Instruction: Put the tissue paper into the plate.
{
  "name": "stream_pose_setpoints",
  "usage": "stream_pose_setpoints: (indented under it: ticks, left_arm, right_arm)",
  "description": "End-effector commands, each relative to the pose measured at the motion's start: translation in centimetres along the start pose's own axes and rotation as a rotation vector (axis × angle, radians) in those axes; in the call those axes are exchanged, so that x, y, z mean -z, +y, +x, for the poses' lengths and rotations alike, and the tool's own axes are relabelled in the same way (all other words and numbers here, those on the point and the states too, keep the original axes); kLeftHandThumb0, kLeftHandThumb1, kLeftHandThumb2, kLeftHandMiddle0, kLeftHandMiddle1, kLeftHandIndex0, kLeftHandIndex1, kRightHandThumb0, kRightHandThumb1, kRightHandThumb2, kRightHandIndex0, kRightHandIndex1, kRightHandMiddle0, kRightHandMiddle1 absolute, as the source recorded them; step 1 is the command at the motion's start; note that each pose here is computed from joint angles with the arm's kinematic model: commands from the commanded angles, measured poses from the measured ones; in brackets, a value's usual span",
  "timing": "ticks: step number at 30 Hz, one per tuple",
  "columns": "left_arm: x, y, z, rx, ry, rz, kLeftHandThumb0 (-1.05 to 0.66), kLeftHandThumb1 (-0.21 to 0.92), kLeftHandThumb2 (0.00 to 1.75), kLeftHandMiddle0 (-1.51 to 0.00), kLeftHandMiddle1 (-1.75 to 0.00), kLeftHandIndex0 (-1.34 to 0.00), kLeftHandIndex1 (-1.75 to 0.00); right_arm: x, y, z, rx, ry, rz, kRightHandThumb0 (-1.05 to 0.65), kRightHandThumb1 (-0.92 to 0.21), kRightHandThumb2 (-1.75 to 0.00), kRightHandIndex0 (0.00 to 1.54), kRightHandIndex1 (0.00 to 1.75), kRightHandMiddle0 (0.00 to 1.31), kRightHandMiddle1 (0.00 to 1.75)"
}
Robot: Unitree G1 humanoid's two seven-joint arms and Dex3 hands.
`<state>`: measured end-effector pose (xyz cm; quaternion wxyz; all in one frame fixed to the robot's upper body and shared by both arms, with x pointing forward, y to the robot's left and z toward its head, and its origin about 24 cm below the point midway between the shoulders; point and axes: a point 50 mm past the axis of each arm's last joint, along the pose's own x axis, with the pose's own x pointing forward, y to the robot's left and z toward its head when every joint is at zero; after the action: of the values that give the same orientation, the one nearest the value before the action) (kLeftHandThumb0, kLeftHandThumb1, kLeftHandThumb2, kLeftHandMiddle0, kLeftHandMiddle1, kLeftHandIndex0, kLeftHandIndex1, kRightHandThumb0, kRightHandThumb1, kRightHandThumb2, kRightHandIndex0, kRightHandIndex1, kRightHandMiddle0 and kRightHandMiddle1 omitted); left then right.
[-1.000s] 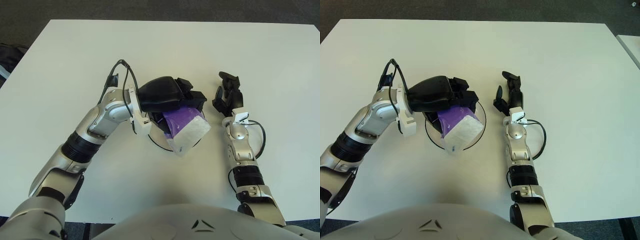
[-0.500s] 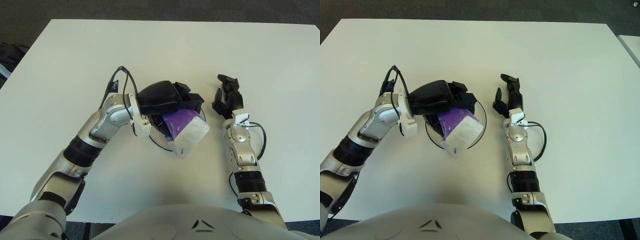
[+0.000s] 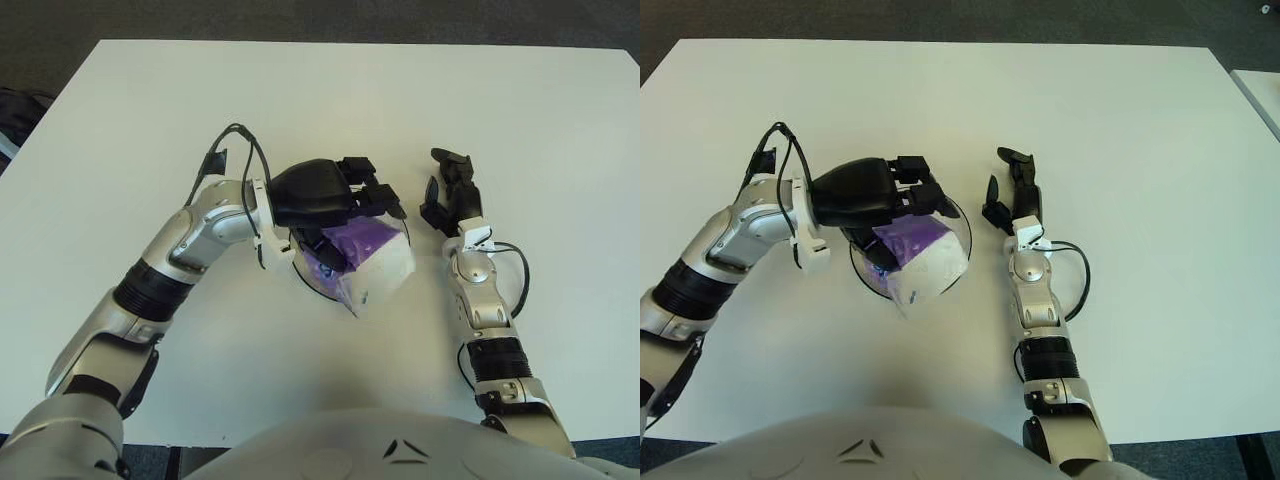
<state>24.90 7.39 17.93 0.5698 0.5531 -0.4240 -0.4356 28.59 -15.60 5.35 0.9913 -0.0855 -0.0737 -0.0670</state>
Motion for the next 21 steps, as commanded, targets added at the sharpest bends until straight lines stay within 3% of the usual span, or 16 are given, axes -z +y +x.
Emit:
stream_pose_setpoints:
  ticks: [1,8,12,21]
  left_arm:
    - [0.1,0.1,-0.3,0.032,0.013,0.095,-0.91,0.92,0.69,0.0,-0.03,0.0,-0.02]
    - [0.3,0.0,-0.4,0.017,0.03,0.104,-0.79,0.91,0.48,0.0,0.0,0.0,0.0]
    - [0.5,-0.2,-0.5,0.002,0.039,0.104,-0.8,0.92,0.47,0.0,0.0,0.0,0.0]
    - [0.8,-0.7,-0.7,-0.015,0.041,0.104,-0.96,0.92,0.69,0.0,0.0,0.0,0.0]
  right_arm:
    - [7.4,-0.8,-4.5,-0.075,0.303,-0.061,-0.74,-0.92,-0.91,0.28,0.47,0.0,1.0]
    - [6.1,0.7,-4.6,-0.051,0.283,-0.021,-0.69,-0.92,-0.88,0.28,0.59,0.0,1.08]
    - [6.5,0.4,-4.6,-0.037,0.31,-0.003,-0.69,-0.92,-0.85,0.28,0.61,0.0,1.09]
    - [6.4,0.4,-4.8,-0.002,0.341,0.03,-0.7,-0.92,-0.81,0.25,0.61,0.0,1.06]
